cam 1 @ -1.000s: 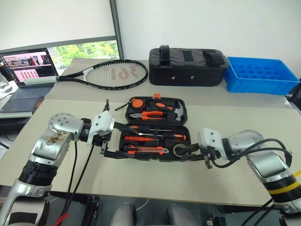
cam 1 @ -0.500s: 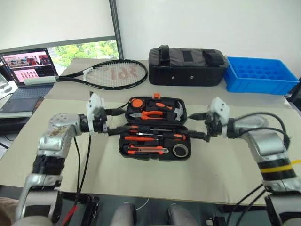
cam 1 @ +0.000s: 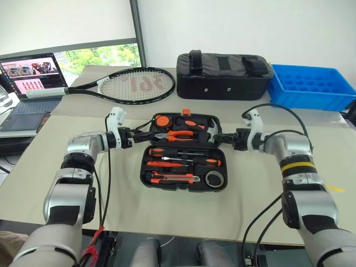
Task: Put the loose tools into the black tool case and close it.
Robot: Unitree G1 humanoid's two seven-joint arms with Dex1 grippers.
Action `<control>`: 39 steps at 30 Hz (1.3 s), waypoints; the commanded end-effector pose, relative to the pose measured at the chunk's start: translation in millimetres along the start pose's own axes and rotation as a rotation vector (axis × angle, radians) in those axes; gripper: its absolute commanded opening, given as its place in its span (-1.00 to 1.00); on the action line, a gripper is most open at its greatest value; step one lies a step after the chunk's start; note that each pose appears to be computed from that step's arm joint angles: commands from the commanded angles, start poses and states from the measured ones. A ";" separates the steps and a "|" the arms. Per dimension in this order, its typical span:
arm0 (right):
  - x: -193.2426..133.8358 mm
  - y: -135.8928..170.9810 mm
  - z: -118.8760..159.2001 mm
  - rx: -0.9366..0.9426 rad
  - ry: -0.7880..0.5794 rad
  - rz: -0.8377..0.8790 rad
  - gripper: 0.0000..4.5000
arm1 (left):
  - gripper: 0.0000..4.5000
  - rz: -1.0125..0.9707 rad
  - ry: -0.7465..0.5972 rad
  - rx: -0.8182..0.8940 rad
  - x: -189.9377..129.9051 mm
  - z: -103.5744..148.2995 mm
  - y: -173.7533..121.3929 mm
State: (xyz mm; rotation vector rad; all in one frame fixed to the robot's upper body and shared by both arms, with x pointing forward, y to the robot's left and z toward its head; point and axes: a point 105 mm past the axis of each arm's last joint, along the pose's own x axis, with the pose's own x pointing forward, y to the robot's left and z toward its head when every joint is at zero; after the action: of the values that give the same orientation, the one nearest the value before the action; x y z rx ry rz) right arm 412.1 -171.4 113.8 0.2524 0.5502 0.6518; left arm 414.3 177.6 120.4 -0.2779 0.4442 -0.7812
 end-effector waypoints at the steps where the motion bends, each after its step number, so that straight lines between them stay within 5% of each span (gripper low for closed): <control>1: -1.0 5.8 25.0 -0.032 -0.081 0.013 -0.39 | 1.00 0.007 -0.051 -0.004 0.6 14.7 -0.2; 5: -2.6 8.0 29.6 -0.041 -0.102 0.034 -0.99 | 1.00 -0.024 -0.061 -0.007 5.0 16.3 -4.8; 11: -5.3 12.9 31.9 -0.064 -0.116 0.066 -0.99 | 1.00 -0.007 -0.075 -0.012 12.2 15.0 -4.7; 14: -6.7 13.4 33.1 -0.068 -0.122 0.069 -1.00 | 0.69 0.011 -0.113 -0.025 12.0 21.1 -2.9; 24: -11.1 11.2 32.4 -0.101 -0.137 0.067 -1.00 | -0.95 -0.048 -0.139 -0.018 13.2 28.3 -11.1; 34: -27.1 16.0 50.2 -0.274 -0.267 0.090 -1.00 | -0.98 -0.107 -0.165 0.202 7.3 33.8 -19.6; 39: -34.8 14.0 44.7 -0.452 -0.279 0.075 -1.00 | -0.98 -0.071 -0.216 0.466 1.8 35.6 -21.9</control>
State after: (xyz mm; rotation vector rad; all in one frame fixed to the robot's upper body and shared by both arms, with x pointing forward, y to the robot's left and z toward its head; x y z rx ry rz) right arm 407.4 -183.3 136.8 0.0592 0.2629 0.7484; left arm 419.1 169.4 137.6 -0.0913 0.1610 -0.8541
